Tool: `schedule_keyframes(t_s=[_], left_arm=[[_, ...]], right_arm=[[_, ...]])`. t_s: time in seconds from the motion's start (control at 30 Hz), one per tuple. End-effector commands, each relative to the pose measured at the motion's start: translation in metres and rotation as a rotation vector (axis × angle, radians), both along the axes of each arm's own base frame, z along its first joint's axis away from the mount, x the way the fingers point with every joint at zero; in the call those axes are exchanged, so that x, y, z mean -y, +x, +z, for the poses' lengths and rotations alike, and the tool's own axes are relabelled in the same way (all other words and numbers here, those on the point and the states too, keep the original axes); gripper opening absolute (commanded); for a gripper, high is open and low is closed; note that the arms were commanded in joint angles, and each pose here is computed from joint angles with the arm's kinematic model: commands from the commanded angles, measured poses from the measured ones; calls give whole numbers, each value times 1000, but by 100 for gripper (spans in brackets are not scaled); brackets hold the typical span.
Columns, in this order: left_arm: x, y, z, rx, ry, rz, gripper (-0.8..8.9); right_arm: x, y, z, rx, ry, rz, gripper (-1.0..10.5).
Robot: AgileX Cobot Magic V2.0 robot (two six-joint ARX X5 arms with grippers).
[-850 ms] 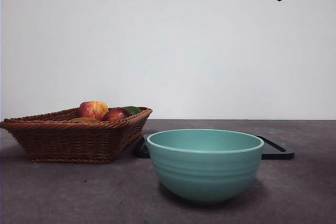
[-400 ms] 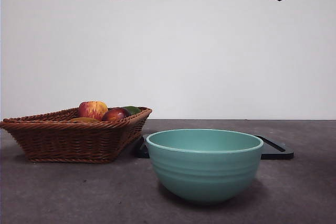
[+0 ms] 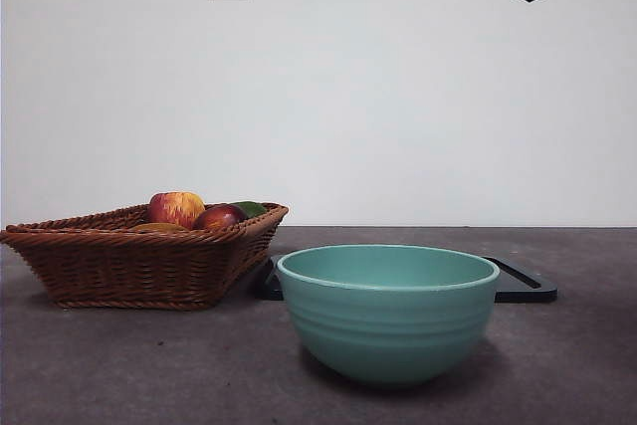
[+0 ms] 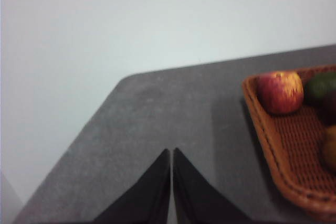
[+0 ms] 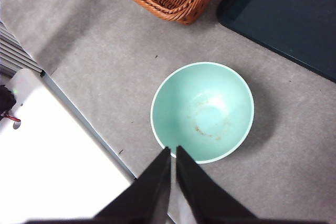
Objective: Pick up the wifruite, put it on the bowl, pick up the plate, put it on desk
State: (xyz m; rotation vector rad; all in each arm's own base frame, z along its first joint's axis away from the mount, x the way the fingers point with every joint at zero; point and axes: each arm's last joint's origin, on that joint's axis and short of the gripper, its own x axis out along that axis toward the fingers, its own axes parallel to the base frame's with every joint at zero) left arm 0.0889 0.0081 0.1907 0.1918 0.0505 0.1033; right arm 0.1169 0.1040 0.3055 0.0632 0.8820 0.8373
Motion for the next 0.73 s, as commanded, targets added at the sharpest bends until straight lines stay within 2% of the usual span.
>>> schedule_keyframes(t_s=[0.03,0.53,0.73], left_arm=[[-1,1,-8,-6,-3,7,8],[-1,6,-42,-142,-15,8,8],[-1,6,-41,-138,-15,7,8]], right_arm=[[-2,1,5,21,9,14,6],[-2,1,5,21,9,14,6],[-2,1,5,22,10,14,6]])
